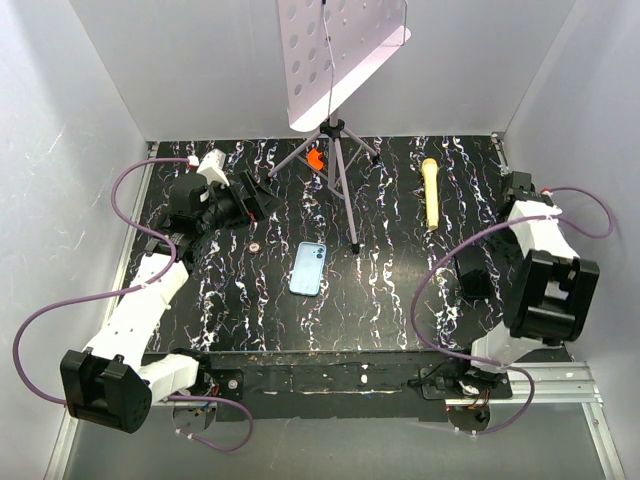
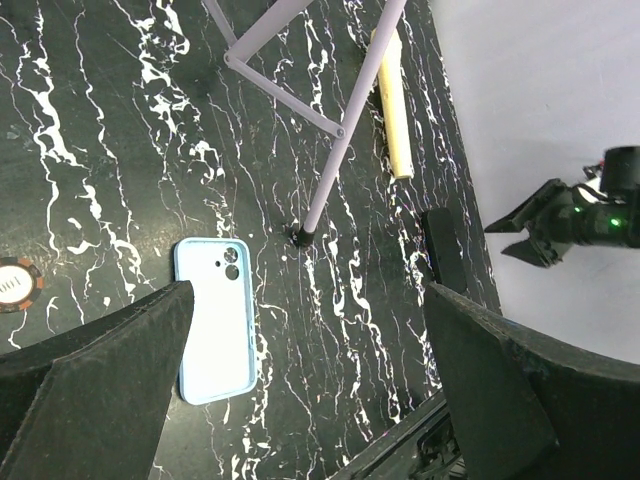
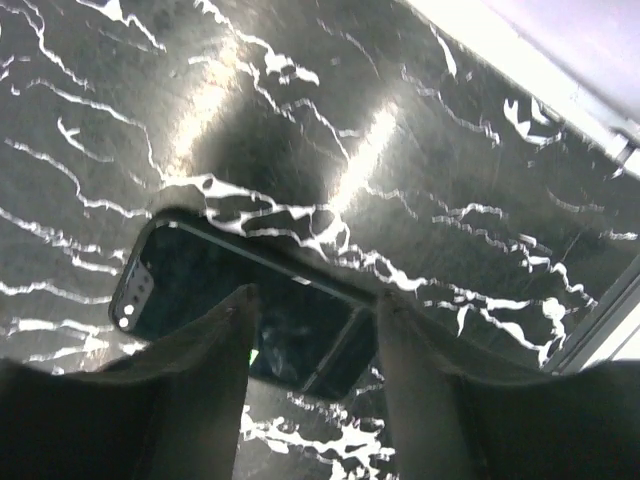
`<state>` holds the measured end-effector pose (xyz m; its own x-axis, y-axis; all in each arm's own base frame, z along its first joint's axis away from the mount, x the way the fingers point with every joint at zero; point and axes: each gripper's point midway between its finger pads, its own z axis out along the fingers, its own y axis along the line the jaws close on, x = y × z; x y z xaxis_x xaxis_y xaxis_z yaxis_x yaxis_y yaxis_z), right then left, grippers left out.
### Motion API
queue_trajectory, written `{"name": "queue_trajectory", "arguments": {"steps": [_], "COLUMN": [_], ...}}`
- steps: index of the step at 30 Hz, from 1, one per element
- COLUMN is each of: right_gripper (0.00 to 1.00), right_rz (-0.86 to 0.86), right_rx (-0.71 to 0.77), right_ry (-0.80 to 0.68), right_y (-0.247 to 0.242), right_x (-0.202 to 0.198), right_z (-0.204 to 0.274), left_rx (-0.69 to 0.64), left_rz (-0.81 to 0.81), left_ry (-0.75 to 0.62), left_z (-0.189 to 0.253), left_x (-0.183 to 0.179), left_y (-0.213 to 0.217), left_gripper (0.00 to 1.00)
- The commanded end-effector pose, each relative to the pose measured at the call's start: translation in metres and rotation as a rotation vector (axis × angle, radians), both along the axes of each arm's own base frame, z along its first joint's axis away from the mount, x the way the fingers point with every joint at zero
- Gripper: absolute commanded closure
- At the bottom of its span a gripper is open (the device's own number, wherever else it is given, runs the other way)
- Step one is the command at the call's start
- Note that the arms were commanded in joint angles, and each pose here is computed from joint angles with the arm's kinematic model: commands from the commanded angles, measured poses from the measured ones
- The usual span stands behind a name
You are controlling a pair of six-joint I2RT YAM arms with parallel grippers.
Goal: Take the phone out of the phone case
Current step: Adjust the phone at the center of the board.
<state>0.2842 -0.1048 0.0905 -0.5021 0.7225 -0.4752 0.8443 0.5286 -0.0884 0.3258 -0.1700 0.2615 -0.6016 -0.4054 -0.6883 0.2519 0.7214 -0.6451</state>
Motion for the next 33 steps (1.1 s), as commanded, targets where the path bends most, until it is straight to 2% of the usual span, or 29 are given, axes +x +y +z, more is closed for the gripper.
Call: {"name": "queue_trajectory", "arguments": {"steps": [1,2,3,11,16,21,24,30,32,33], "right_gripper": [0.55,0.63,0.64,0.64,0.62,0.59,0.54,0.32,0.22,0.2], "right_rz": [0.036,0.064,0.066,0.148,0.254,0.401,0.447,0.439,0.428,0.431], "right_rx": [-0.106,-0.087,-0.08,-0.034,0.111,0.242,0.287,0.291,0.355,0.421], "right_ry": [0.131,0.172,0.203,0.404,0.396,0.32,0.26,0.059,-0.028,-0.081], "right_y": [-0.025,-0.024,-0.024,-0.021,0.004,0.05,0.073,0.085,0.1,0.113], "right_x": [0.005,0.007,0.006,-0.01,-0.012,-0.012,-0.014,-0.014,-0.005,0.002], "right_z": [-0.001,-0.012,-0.015,-0.062,-0.077,-0.066,-0.052,-0.015,-0.006,-0.003], "left_rx": [-0.005,-0.005,-0.003,0.0,-0.006,-0.022,-0.039,-0.059,-0.067,-0.073], "left_rz": [-0.028,-0.029,-0.029,-0.022,-0.018,-0.023,-0.026,-0.036,-0.034,-0.034], "left_ry": [-0.033,-0.028,-0.03,-0.015,-0.003,0.012,0.022,0.027,0.031,0.028], "left_z": [0.019,0.017,0.018,0.014,0.011,0.008,0.006,0.005,0.005,0.005], "left_x": [-0.004,-0.004,-0.003,-0.002,-0.001,0.001,0.003,0.003,0.003,0.004], "left_y": [-0.003,-0.003,-0.003,-0.002,-0.001,0.0,0.0,-0.001,-0.001,-0.001], "left_gripper": [0.01,0.0,0.01,0.0,0.01,0.01,0.0,0.0,0.0,0.01]}}
